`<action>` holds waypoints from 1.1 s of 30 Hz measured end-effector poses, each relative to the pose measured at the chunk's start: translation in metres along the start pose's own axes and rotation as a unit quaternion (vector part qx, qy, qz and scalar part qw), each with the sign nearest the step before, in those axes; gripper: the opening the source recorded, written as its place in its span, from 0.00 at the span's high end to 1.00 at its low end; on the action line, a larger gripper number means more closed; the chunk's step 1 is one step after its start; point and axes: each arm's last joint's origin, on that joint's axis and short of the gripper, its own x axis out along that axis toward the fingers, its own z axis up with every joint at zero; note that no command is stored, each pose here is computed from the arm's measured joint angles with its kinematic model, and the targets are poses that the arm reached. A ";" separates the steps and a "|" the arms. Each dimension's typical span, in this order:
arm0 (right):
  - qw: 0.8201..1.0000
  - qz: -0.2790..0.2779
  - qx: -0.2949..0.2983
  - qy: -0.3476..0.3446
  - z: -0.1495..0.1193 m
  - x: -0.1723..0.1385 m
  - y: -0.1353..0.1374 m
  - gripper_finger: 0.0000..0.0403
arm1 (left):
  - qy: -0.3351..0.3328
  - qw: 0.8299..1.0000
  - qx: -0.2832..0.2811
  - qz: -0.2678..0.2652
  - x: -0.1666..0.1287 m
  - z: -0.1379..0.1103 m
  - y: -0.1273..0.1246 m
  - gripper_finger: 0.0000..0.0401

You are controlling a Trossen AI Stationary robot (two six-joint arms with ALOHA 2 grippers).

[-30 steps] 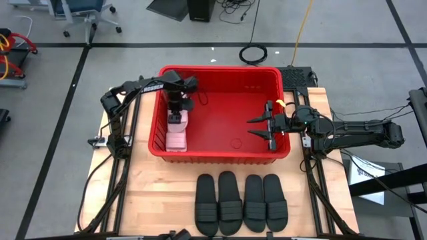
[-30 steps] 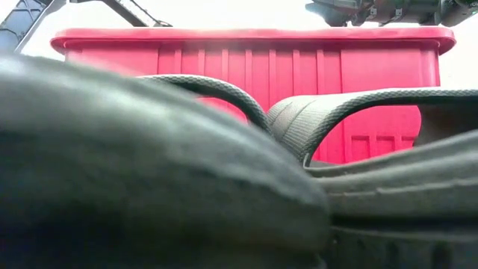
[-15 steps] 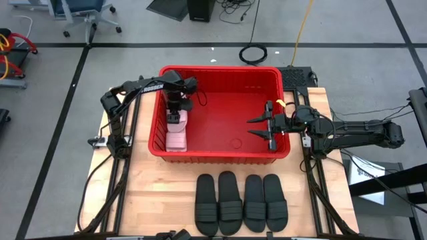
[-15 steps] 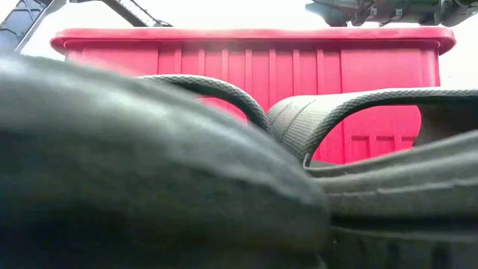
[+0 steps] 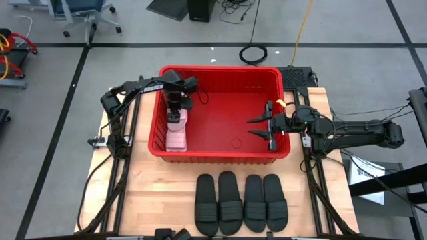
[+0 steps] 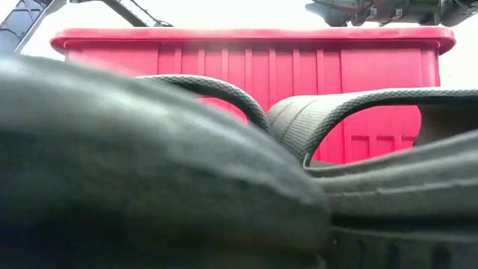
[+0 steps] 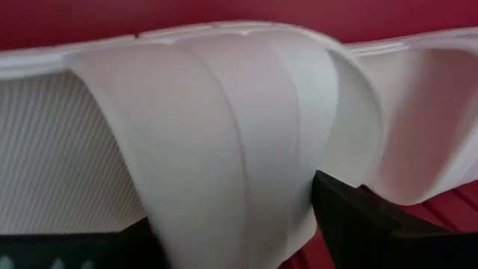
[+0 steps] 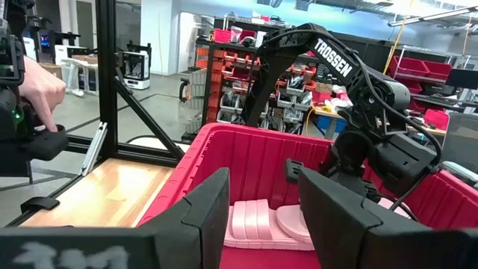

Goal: Pick and place slides into bin
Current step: Put the pink slide into the red bin

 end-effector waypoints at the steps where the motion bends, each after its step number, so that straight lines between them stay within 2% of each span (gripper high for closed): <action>1: 1.000 0.000 -0.001 0.000 0.000 0.000 0.000 0.63 | 0.001 1.000 -0.001 0.002 0.000 0.000 0.000 0.48; 9: 1.000 0.000 -0.003 0.000 0.000 0.000 0.000 0.63 | 0.002 1.000 0.000 0.013 -0.004 -0.002 -0.001 0.48; 17: 1.000 0.000 -0.004 0.000 0.000 0.000 0.000 0.63 | -0.058 0.996 -0.004 0.065 -0.041 -0.019 -0.017 0.48; 23: 1.000 0.000 -0.004 0.000 0.000 0.000 0.000 0.63 | -0.094 0.993 -0.002 0.069 -0.056 -0.029 -0.025 0.48; 28: 1.000 0.000 -0.004 0.000 0.000 0.000 0.000 0.63 | -0.093 0.995 0.003 0.041 -0.055 -0.031 -0.027 0.48; 33: 1.000 0.000 -0.003 0.000 0.000 0.000 0.000 0.63 | -0.127 0.992 0.021 -0.014 -0.056 -0.029 -0.031 0.48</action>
